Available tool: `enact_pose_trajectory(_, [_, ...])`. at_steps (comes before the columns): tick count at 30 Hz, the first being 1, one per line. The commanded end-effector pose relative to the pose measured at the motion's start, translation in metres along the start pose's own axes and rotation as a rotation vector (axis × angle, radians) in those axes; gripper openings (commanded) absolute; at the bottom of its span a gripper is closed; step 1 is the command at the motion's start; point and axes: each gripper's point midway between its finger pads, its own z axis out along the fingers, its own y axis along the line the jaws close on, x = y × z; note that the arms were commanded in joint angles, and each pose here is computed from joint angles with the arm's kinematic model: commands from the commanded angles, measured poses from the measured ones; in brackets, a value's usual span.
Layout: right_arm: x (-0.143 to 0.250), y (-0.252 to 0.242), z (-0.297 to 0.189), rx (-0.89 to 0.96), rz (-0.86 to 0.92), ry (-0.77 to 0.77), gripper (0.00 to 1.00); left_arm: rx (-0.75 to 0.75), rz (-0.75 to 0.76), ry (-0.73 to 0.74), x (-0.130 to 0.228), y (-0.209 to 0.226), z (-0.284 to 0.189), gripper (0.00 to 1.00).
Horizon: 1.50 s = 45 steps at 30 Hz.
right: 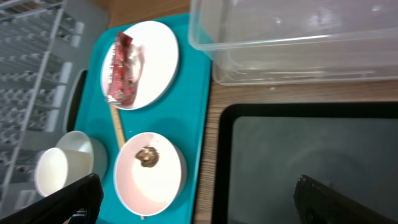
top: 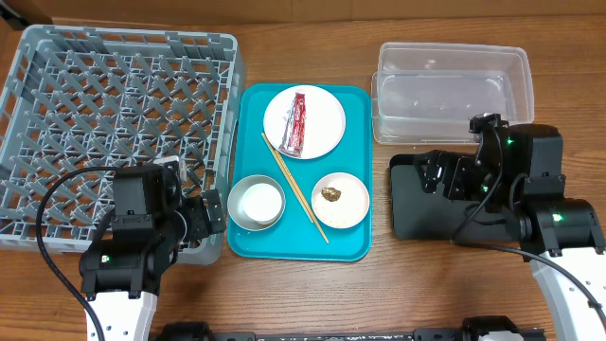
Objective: Sort waste into correct bins and load items into the dishwasher
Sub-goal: 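Reach the right gripper to the white plate and grasp the red wrapper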
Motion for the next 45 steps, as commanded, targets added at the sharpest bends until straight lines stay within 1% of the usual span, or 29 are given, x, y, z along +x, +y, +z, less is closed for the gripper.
enact_pose_trajectory(1, [-0.012, 0.021, -0.008, -0.071, -0.035, -0.031, 1.00, 0.035, -0.013, -0.023, -0.008, -0.007, -0.008, 1.00])
enact_pose_trajectory(10, [-0.007, 0.041, 0.005, -0.078, -0.113, -0.012, 1.00, 0.029, -0.013, -0.025, -0.008, -0.006, -0.008, 1.00])
enact_pose_trajectory(17, [-0.010, 0.051, 0.025, -0.025, -0.166, 0.028, 1.00, 0.029, -0.010, -0.027, -0.009, -0.006, -0.008, 1.00])
enact_pose_trajectory(20, [-0.017, 0.063, 0.033, -0.010, -0.194, 0.064, 1.00, 0.018, -0.010, -0.029, -0.009, -0.004, -0.008, 1.00])
enact_pose_trajectory(26, [-0.046, 0.101, 0.058, -0.016, -0.248, 0.152, 0.99, -0.066, -0.013, -0.034, -0.009, 0.011, -0.008, 1.00])
enact_pose_trajectory(30, [-0.064, 0.125, 0.088, -0.012, -0.299, 0.186, 1.00, -0.118, -0.038, -0.024, -0.006, 0.024, -0.009, 1.00])
enact_pose_trajectory(33, [-0.068, 0.140, 0.114, -0.027, -0.323, 0.200, 1.00, -0.137, -0.069, -0.019, -0.005, 0.033, -0.010, 1.00])
enact_pose_trajectory(35, [-0.064, 0.147, 0.136, -0.038, -0.336, 0.211, 1.00, -0.145, -0.083, -0.020, -0.005, 0.037, -0.011, 1.00])
enact_pose_trajectory(38, [-0.046, 0.156, 0.168, -0.046, -0.357, 0.250, 1.00, -0.149, -0.086, -0.021, -0.005, 0.038, -0.011, 1.00])
enact_pose_trajectory(41, [-0.027, 0.160, 0.196, -0.031, -0.358, 0.289, 0.96, -0.148, -0.086, -0.021, -0.005, 0.038, -0.011, 1.00])
enact_pose_trajectory(43, [-0.013, 0.157, 0.215, 0.009, -0.345, 0.311, 0.91, -0.148, -0.086, -0.021, -0.005, 0.038, -0.011, 1.00])
enact_pose_trajectory(45, [-0.001, 0.153, 0.232, 0.045, -0.328, 0.328, 0.89, -0.148, -0.086, -0.021, -0.005, 0.038, -0.011, 1.00])
